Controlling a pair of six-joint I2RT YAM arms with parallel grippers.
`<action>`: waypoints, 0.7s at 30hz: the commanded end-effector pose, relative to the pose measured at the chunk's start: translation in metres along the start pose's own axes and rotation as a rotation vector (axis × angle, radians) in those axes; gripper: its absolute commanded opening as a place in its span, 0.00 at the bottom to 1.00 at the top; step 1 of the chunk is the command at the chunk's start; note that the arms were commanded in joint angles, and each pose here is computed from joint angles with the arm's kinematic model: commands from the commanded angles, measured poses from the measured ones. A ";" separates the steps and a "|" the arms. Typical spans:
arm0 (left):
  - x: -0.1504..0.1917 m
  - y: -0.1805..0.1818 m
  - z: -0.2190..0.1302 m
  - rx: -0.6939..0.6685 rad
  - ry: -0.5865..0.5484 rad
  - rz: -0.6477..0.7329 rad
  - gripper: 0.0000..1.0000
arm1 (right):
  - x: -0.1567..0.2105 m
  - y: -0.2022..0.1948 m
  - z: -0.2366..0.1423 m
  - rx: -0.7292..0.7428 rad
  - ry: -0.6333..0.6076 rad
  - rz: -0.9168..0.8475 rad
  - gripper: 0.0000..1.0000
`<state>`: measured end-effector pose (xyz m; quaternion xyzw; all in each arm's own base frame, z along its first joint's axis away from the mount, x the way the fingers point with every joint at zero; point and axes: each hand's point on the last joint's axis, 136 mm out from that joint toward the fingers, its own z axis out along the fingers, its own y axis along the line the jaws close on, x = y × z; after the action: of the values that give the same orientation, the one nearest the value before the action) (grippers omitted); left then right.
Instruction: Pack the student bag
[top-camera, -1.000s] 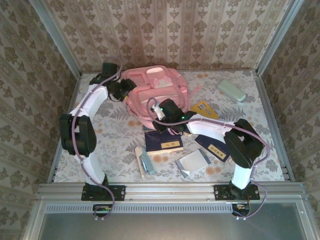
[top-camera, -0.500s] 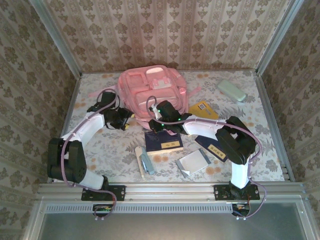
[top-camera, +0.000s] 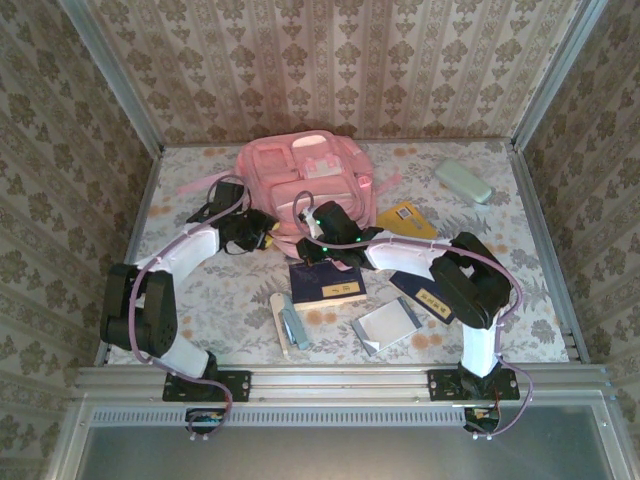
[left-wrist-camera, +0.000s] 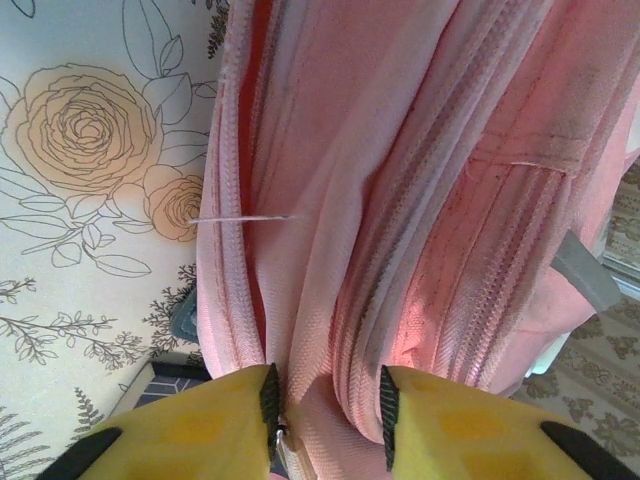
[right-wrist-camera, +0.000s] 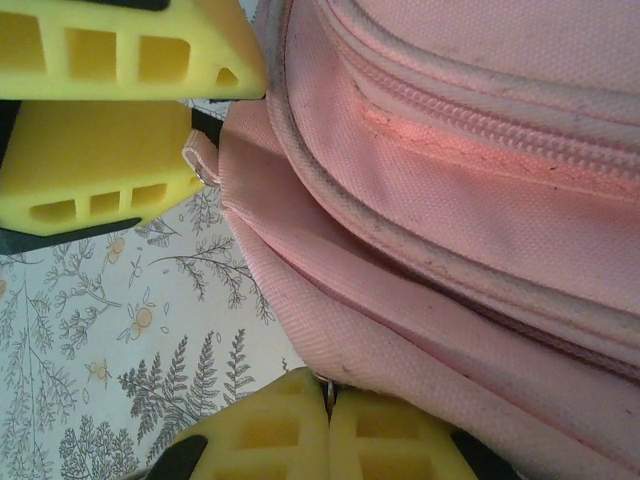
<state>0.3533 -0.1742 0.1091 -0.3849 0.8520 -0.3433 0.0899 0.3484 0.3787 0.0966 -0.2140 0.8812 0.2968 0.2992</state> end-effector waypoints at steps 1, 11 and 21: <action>0.008 0.001 0.006 0.011 0.023 -0.004 0.30 | -0.002 0.008 0.008 -0.040 -0.018 0.003 0.00; 0.005 0.007 0.003 -0.010 0.007 0.010 0.00 | 0.005 -0.003 0.009 0.016 0.006 -0.011 0.00; -0.024 -0.019 -0.028 -0.022 -0.122 0.126 0.00 | 0.021 -0.024 -0.002 0.131 0.068 -0.082 0.00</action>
<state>0.3552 -0.1663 0.1148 -0.3667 0.8682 -0.3171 0.1058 0.3478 0.3726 0.0835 -0.2326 0.8874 0.2613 0.3003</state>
